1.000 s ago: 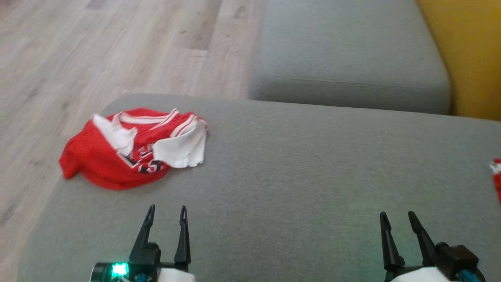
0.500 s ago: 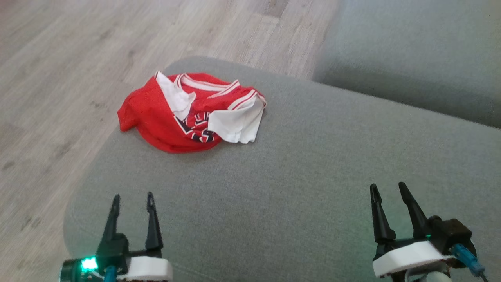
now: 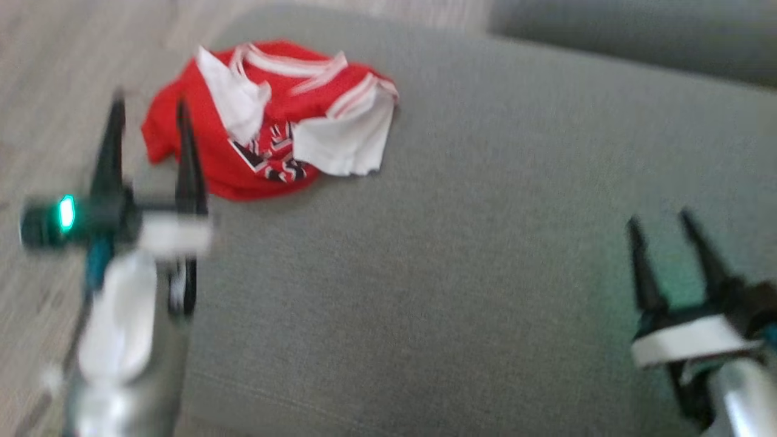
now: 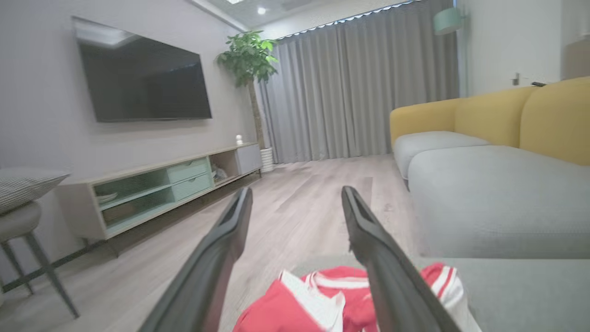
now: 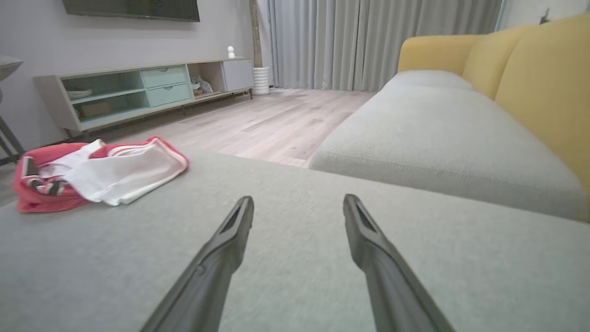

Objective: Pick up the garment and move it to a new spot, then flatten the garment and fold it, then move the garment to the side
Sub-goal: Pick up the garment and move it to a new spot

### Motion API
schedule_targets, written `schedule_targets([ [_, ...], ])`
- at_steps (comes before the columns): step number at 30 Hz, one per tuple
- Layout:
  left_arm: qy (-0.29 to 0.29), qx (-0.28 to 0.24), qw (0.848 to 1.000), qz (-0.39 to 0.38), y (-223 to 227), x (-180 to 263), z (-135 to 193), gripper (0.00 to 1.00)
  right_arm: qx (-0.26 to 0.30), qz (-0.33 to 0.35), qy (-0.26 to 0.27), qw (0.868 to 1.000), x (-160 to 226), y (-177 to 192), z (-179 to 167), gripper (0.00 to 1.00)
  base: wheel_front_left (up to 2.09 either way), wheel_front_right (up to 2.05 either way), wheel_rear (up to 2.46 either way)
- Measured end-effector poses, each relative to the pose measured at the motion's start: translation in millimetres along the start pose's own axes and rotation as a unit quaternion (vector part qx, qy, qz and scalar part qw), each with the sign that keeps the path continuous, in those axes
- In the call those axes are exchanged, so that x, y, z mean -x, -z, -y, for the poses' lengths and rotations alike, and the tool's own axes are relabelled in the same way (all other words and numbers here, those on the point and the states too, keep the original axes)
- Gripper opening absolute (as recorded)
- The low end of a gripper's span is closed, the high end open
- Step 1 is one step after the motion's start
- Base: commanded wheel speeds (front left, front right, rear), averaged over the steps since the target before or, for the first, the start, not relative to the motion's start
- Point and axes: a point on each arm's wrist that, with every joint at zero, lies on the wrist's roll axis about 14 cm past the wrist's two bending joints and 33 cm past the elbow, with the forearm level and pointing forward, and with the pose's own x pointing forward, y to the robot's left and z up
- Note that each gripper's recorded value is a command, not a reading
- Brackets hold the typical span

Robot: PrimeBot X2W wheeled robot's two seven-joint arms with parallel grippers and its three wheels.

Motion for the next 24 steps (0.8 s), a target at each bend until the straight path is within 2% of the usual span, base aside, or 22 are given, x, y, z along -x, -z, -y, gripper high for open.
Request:
schedule_targets([
  [1,0.013,-0.004,1.0,0.004,-2.5,-20.4,7.0,1.0,0.01,0.003,0.0,1.0,-7.8,-0.4,8.2,1.0,0.0,0.0,0.0],
  [2,0.013,-0.004,1.0,0.004,-2.5,-20.4,7.0,1.0,0.01,0.003,0.0,1.0,-7.8,-0.4,8.2,1.0,0.0,0.0,0.0],
  [4,0.046,-0.012,0.999,-0.004,1.2,-59.6,25.3,1.0,0.024,0.006,-0.001,1.0,-21.5,2.8,22.5,1.0,0.0,0.0,0.0],
  [7,0.069,-0.018,0.995,-0.074,35.5,-100.7,40.4,1.0,0.029,0.0,0.004,1.0,-34.2,15.3,38.9,1.0,0.0,0.0,0.0],
  [10,0.085,-0.017,0.982,-0.168,84.3,-119.7,52.0,1.0,0.035,-0.003,0.012,0.999,-43.5,25.8,55.4,1.0,0.0,0.0,0.0],
  [17,0.145,-0.006,0.93,-0.337,182.7,-107.4,108.3,1.0,0.047,-0.001,0.043,0.998,-45.1,34.4,89.3,1.0,0.0,0.0,0.0],
  [21,0.172,-0.014,0.889,-0.424,228.8,-84.7,133.0,1.0,0.044,-0.024,0.059,0.997,-35.2,52.1,100.9,1.0,0.0,0.0,0.0],
  [24,0.17,-0.019,0.877,-0.449,239.0,-92.9,133.6,1.0,0.048,-0.029,0.076,0.996,-29.2,55.4,113.2,1.0,0.0,0.0,0.0],
])
